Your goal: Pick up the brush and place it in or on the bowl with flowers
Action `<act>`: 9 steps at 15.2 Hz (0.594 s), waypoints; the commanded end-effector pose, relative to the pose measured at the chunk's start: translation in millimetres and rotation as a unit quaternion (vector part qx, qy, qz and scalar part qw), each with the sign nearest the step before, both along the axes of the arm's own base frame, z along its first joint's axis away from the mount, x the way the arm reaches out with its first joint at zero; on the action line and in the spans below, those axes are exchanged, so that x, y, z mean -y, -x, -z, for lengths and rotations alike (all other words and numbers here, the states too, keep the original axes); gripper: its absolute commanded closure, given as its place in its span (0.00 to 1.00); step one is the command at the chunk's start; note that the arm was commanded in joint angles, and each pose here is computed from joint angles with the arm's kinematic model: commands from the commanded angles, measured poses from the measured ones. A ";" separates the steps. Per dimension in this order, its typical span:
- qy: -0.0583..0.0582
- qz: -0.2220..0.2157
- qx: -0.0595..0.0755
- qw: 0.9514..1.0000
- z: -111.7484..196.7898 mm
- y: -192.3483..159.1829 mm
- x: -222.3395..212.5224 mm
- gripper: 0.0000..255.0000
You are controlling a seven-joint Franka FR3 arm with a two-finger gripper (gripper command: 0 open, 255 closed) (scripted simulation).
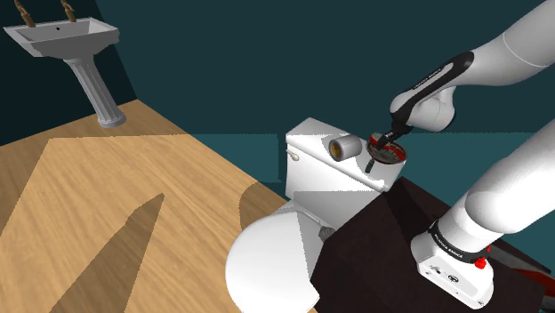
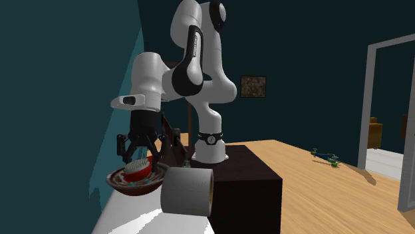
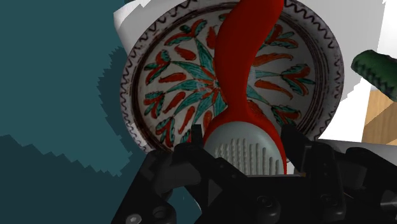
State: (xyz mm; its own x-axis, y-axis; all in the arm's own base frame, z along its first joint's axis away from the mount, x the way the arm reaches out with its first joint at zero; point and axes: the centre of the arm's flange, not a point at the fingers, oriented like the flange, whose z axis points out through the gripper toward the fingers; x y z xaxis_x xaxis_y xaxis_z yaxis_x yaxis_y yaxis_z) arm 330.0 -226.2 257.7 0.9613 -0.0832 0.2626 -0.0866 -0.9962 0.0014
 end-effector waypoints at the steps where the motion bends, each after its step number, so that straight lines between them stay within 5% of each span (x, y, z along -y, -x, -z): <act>1: 0.000 0.000 0.000 1.000 0.0 -0.1 0.0 1.00; 2: 0.000 0.000 0.000 1.000 0.0 -0.1 0.0 1.00; 3: 0.000 0.000 0.000 1.000 0.0 -0.1 0.0 0.00; 9: 0.000 0.000 0.000 1.000 -12.7 3.4 -0.3 0.00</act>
